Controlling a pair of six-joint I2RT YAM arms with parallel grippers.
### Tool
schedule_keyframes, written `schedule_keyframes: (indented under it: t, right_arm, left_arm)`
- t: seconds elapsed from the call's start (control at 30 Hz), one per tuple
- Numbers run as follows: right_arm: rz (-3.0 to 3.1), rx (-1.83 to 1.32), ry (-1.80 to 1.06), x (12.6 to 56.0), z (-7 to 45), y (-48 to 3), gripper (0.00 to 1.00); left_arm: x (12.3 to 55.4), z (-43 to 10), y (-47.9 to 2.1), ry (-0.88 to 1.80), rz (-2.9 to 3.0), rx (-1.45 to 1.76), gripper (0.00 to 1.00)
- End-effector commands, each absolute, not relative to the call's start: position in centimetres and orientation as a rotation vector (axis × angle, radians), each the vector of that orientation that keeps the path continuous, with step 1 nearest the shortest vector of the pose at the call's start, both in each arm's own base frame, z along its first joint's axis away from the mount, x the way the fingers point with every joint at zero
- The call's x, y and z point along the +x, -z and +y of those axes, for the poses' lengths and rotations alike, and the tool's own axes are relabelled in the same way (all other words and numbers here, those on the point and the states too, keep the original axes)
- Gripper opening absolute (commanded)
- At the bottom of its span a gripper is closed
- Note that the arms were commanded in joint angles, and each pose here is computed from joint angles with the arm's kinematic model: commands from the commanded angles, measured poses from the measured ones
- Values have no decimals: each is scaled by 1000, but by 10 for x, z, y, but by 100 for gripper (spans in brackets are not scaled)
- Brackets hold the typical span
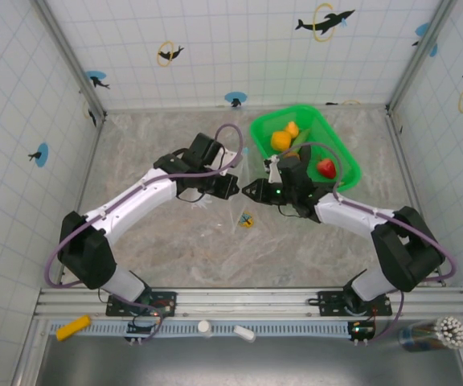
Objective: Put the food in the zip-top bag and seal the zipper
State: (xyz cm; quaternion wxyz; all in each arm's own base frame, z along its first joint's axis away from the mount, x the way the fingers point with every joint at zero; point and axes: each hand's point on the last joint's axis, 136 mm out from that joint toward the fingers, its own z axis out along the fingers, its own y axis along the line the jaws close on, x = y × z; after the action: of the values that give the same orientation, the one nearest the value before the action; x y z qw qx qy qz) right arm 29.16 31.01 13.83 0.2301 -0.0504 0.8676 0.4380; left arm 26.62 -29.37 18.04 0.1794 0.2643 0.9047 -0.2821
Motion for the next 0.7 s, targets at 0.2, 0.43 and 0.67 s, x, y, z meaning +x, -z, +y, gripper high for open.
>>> schedule_keyframes:
  t: [0.2,0.43,0.67]
  right_arm:
    - [2337,-124,-1149,301,312,-150,0]
    - [2299,-74,-1179,293,310,-159,0]
    - [2298,-87,-1195,287,316,-160,0]
  left_arm:
    - [273,-282,-176,731,2574,604,6]
    - [273,-289,-188,875,2473,494,37]
    - [274,-291,-183,895,2456,477,35]
